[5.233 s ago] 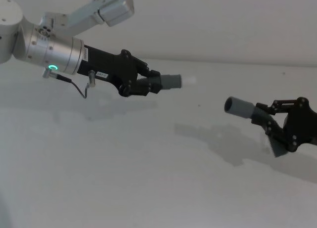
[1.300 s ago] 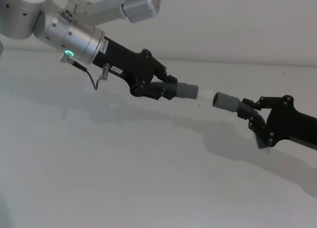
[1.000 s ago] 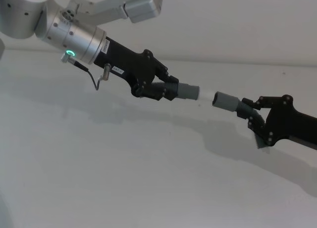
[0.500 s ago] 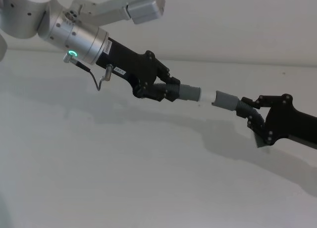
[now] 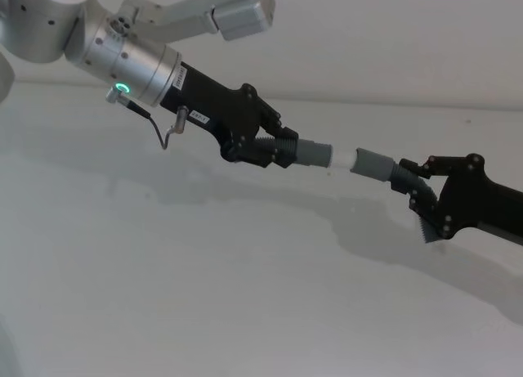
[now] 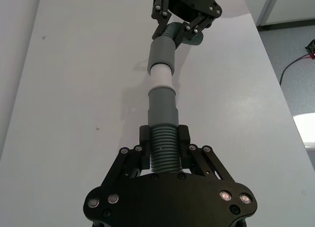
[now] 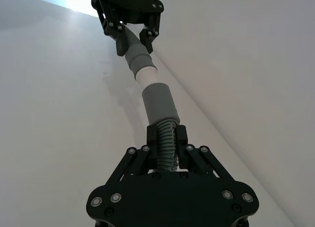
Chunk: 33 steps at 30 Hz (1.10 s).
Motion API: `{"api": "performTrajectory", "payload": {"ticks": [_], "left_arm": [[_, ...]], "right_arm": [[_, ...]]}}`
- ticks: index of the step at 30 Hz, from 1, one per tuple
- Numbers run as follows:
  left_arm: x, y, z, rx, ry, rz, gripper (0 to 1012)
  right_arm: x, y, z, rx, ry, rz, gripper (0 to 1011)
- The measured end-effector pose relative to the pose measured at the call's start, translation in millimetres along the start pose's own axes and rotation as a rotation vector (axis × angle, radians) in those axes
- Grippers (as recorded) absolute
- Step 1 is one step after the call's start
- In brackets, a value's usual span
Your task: Use both hands to pick up one end of the pipe from the table, align the ends, and insert them.
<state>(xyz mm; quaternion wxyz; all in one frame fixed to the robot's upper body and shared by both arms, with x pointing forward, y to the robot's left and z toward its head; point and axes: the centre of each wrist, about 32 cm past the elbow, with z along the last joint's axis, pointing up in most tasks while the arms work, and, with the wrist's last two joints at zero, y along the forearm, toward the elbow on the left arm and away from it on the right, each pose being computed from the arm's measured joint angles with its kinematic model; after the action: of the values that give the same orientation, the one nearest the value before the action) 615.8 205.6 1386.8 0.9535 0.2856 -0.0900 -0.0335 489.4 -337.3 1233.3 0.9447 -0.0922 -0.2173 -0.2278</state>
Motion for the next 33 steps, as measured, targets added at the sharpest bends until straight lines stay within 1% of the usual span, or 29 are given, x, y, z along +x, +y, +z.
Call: {"api": "performTrajectory", "payload": {"ticks": [18,33], "left_arm": [[0.8,-4.6,5.2,-0.007,-0.014,-0.001,322],[0.3,-6.0,7.3,-0.01,-0.02,-0.001,322]], "right_arm": [[-0.3,-2.9,1.1,0.024,-0.005,0.02,213],[-0.6,-4.3,2.3,0.032,-0.007,0.034,212]]}}
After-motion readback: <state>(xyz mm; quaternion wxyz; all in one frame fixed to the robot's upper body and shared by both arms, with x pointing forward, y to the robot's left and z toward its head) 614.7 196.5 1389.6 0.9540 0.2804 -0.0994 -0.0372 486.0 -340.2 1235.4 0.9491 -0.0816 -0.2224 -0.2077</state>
